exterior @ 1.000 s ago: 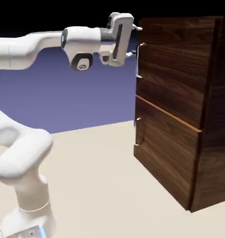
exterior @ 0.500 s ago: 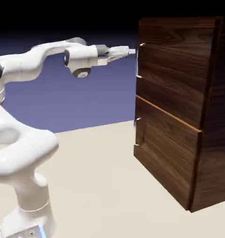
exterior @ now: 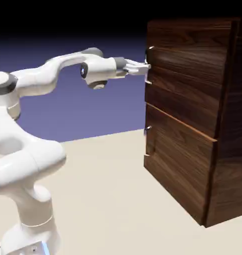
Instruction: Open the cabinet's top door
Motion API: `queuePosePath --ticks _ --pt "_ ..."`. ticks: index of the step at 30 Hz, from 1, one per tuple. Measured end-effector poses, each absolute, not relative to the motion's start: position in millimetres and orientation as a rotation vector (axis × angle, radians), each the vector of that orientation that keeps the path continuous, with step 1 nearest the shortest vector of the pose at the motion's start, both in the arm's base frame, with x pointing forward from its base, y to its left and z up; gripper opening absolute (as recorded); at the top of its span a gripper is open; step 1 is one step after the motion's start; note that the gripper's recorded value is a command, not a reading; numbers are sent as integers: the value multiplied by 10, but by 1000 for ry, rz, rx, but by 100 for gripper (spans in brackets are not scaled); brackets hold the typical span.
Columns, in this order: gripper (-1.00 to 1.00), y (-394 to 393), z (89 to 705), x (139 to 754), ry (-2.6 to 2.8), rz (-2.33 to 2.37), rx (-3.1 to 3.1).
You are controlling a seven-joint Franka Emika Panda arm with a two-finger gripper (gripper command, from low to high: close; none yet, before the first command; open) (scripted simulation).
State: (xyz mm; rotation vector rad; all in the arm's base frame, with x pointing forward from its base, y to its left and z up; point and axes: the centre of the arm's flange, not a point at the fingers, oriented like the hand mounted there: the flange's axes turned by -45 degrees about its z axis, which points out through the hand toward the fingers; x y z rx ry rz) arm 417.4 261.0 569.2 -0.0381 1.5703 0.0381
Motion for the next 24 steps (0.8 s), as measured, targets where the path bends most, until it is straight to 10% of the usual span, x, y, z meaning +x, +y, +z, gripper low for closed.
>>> queuePosePath --ticks 24 --pt "-100 1166 5694 2287 1522 459 -460"
